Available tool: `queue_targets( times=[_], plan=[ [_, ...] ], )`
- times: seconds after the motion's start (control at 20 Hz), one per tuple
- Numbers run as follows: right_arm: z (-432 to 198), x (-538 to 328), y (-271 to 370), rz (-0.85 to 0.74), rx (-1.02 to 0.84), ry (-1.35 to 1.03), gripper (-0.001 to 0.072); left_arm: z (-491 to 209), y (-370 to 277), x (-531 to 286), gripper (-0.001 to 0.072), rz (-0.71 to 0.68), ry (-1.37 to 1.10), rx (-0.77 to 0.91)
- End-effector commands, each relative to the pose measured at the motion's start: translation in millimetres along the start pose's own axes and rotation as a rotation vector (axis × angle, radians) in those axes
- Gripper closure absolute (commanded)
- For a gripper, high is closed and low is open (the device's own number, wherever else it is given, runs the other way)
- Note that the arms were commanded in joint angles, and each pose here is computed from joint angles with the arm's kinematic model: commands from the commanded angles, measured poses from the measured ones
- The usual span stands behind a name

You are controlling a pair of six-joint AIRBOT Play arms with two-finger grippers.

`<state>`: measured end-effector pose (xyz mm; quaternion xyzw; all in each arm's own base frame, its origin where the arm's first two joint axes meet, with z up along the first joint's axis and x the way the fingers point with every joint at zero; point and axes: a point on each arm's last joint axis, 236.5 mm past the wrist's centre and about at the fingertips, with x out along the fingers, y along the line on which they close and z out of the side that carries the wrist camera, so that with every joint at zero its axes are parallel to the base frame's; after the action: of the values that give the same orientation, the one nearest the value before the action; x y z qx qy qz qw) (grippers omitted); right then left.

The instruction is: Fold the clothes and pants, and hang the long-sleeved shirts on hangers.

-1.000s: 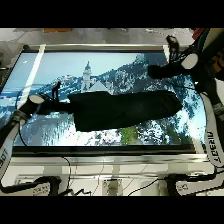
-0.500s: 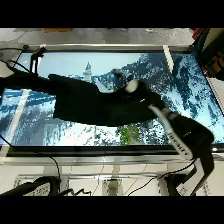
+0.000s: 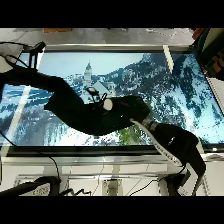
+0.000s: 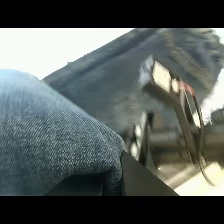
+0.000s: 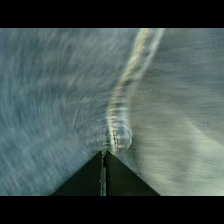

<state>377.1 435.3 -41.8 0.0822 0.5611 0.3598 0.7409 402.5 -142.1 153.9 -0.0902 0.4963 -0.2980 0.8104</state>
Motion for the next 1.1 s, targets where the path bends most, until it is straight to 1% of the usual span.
queue_targets(
  times=[0.0,0.2,0.3,0.35,0.4,0.45,0.5,0.55,0.6,0.7,0.8,0.9,0.95,1.0,1.05],
  plan=[
    [29.9,-50.8,-77.8,-0.083,0.094,-0.037,0.0679,-3.6,-44.8,36.9,0.0668,-0.161,0.06,0.002],
    [55.4,-152.1,-184.9,-0.189,0.249,-0.135,0.0679,-15.3,-115.5,122.0,0.0668,-0.295,0.13,0.043],
    [58.7,-198.7,-224.3,-0.233,0.31,-0.192,0.0679,-6.4,-142.4,174.1,0.0667,-0.296,0.062,0.028],
    [59.5,-220.3,-240.5,-0.255,0.336,-0.222,0.0679,4.6,-150.3,195.4,0.0643,-0.282,-0.002,0.003],
    [58.5,-237.6,-252.5,-0.27,0.358,-0.244,0.0679,17.8,-156.3,212.1,0.0575,-0.271,-0.072,-0.052],
    [56.7,-253.5,-262.6,-0.281,0.38,-0.262,0.0679,31.1,-163.9,220.5,0.0453,-0.284,-0.135,-0.128],
    [54.2,-265.6,-270.3,-0.291,0.396,-0.273,0.0679,40.1,-175.9,222.9,0.0215,-0.325,-0.176,-0.194],
    [51.3,-275.7,-279.3,-0.306,0.407,-0.281,0.0679,43.8,-191.0,221.4,0.0001,-0.379,-0.188,-0.251],
    [48.1,-282.4,-286.9,-0.321,0.4,-0.28,0.0679,44.8,-200.4,218.2,0.0004,-0.407,-0.193,-0.246],
    [35.3,-291.6,-304.4,-0.365,0.386,-0.25,0.0679,43.3,-209.4,209.9,0.0004,-0.416,-0.205,-0.109],
    [23.0,-300.5,-320.5,-0.418,0.34,-0.211,0.0679,45.3,-201.5,201.3,0.0005,-0.398,-0.215,-0.019],
    [8.0,-307.4,-337.0,-0.458,0.285,-0.157,0.068,44.5,-174.2,198.4,0.0011,-0.325,-0.196,0.048],
    [-3.1,-306.4,-343.2,-0.449,0.255,-0.112,0.0681,42.7,-149.8,199.9,0.004,-0.252,-0.179,0.102],
    [-18.2,-302.7,-347.2,-0.422,0.228,-0.049,0.068,40.1,-123.9,201.2,0.0138,-0.175,-0.156,0.155],
    [-30.3,-297.8,-349.1,-0.379,0.233,-0.009,0.0681,35.6,-92.7,201.1,0.0311,-0.087,-0.12,0.211]
  ],
)
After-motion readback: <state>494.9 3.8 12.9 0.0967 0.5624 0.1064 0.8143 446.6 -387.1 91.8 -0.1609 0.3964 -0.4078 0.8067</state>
